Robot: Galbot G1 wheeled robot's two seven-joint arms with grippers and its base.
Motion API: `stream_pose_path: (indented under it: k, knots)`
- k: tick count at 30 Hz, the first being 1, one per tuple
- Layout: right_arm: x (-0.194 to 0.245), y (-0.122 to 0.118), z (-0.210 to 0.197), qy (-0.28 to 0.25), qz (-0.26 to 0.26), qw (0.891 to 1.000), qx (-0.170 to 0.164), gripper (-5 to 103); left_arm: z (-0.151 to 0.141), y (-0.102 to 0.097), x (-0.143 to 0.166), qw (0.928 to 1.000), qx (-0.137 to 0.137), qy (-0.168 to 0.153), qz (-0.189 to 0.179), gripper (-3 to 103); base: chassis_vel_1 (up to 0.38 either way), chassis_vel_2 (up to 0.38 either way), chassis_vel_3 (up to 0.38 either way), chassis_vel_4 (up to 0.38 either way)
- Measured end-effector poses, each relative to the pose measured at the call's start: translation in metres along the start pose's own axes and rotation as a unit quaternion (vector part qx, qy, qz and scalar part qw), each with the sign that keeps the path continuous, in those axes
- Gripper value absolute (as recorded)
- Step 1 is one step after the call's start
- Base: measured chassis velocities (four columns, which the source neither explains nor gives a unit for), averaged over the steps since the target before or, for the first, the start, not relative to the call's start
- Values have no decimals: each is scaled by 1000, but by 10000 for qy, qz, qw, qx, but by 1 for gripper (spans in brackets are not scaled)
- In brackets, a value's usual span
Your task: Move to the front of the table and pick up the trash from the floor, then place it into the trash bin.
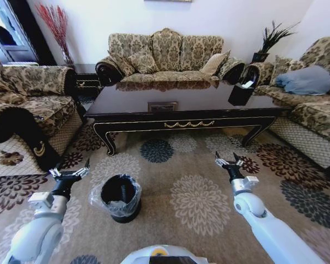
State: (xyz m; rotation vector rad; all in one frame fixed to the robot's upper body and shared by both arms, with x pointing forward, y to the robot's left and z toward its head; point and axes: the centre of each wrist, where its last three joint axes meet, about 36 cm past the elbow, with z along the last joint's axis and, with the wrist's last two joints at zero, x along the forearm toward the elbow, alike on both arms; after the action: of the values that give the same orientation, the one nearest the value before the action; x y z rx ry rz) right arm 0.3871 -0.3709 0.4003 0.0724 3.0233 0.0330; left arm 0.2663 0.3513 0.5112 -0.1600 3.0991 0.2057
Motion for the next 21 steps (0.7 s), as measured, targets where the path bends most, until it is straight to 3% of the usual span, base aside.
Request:
stream_pose_path:
  k: [4,9,21]
  knots:
    - [3,-2,-4,-137,-98,9998,53,100,-7,-6,17,10000,-21,-1,-93,100,0,0,0,0]
    - [0,-6,-13,-240,-324,9992,27,100,0,-11,38,9993,-159,226,-239,100,0,0,0,0]
    - [6,-4,-12,-221,-691,9974,19,100,7,-3,39,9973,-326,412,-507,100,0,0,0,0]
